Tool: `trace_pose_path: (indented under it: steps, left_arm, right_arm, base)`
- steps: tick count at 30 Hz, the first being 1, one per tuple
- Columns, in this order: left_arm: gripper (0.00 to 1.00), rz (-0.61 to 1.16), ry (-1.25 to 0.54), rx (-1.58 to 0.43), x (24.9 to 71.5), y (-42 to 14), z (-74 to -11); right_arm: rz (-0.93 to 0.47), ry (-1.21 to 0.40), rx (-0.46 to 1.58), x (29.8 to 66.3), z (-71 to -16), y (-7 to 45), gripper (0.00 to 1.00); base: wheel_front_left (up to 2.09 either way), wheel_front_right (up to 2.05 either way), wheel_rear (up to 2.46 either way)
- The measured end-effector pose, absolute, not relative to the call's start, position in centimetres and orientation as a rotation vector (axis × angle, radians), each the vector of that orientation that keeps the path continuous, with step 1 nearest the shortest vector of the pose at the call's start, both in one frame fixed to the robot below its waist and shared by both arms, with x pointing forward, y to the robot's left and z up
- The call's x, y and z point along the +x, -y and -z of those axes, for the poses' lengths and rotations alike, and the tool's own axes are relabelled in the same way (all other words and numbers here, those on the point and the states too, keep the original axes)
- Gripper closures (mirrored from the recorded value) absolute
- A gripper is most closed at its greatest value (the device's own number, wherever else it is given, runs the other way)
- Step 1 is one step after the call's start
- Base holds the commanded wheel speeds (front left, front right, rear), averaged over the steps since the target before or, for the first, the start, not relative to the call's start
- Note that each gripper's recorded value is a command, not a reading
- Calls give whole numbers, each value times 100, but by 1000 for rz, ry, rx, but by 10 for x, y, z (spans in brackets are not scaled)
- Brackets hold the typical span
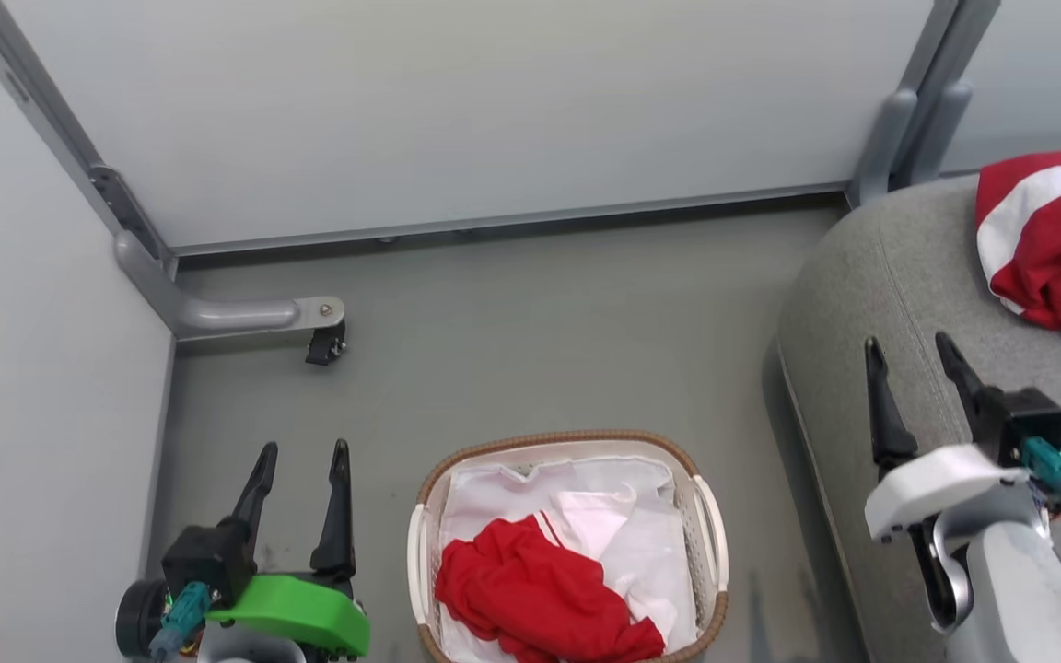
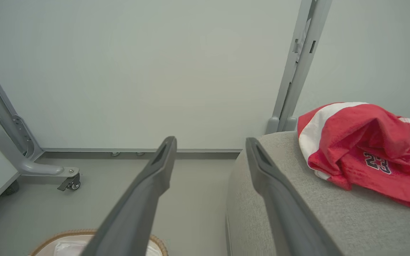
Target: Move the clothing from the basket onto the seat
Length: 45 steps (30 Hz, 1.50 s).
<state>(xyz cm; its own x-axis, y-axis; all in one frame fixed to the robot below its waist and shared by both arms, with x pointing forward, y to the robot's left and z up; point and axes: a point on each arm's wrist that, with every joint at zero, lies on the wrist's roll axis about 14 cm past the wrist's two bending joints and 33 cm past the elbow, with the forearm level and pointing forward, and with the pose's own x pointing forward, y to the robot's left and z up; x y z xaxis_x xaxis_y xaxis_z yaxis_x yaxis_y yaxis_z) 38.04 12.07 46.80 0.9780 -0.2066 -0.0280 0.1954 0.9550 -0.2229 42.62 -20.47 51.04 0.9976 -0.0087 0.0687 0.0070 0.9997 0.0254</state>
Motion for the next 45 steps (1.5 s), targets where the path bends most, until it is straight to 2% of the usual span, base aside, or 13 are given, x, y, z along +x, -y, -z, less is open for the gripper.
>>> trace_pose_path:
  steps: [16,45]
  left_arm:
    - [0,150,-66,-233,352,-138,-462]
    - [0,172,-94,-237,350,-130,-454]
  right_arm:
    - [-68,-2,125,390,-483,174,0]
    - [-62,-7,143,390,-481,174,0]
  base:
    - [0,0,0]
    - [0,0,0]
